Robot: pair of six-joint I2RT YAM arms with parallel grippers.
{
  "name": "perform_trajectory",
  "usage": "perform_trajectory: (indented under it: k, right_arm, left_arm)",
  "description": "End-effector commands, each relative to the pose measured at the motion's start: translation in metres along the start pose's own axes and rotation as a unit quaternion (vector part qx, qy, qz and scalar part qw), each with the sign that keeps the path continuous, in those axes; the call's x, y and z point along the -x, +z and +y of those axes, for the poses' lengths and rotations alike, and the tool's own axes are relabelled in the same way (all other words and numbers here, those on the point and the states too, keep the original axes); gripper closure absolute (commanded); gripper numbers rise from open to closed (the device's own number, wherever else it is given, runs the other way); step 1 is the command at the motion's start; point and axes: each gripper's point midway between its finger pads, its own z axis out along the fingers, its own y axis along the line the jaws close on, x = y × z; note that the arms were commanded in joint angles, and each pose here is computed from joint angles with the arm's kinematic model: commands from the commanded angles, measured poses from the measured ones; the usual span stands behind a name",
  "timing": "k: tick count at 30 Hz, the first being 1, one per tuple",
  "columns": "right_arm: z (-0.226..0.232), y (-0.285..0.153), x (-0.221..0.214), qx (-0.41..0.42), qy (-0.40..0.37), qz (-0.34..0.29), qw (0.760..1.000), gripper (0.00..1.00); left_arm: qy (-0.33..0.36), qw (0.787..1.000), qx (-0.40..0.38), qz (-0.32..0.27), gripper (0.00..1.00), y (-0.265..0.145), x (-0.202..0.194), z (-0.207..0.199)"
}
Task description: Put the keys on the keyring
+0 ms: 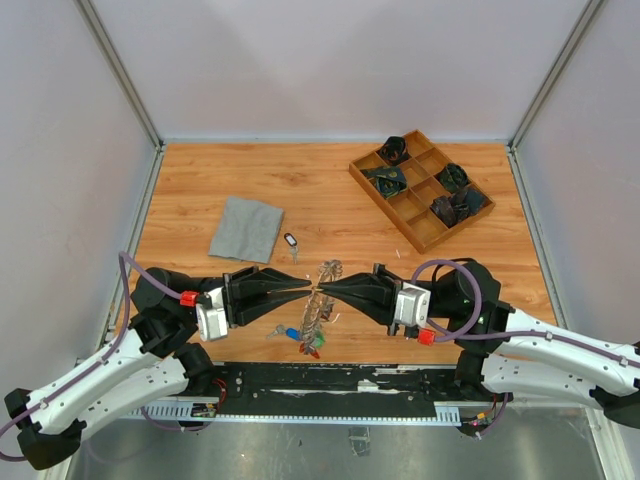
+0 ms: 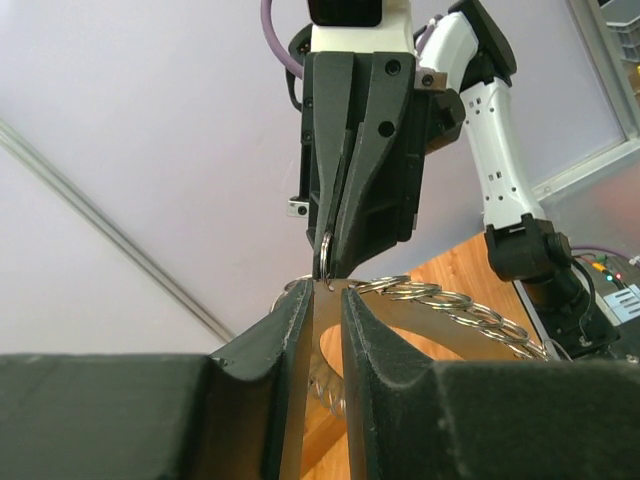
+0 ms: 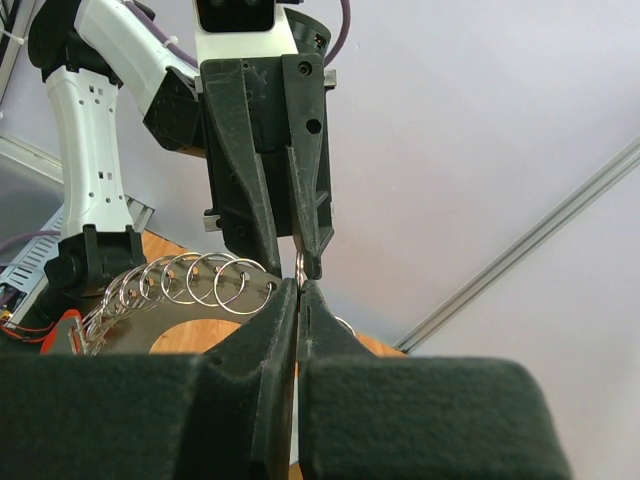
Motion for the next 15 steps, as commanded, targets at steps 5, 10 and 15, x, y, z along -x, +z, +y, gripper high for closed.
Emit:
perform_trajectory:
  k: [5,10,15]
  right_arm:
    - [-0.0062,0.0057,0.0308,-0.005,-0.012,-0.054,0.998,1.0]
    - [-0.005,0.0069,0.0301,0.0,-0.013,-0.052,0.999,1.0]
    - [-0.0013,0.009,0.0281,0.01,-0.012,-0.048,0.999,1.0]
  left_arm:
    - [0.0,1.0,-0.01,-0.029,0.77,0.0042,0.0099,-0.0025]
    - [-0.003,1.0,-0.012,-0.027,0.77,0.0045,0.0077,-0.0035]
    - [-0.006,1.0,-0.013,-0.024,0.82,0.005,0.0054,-0.0041]
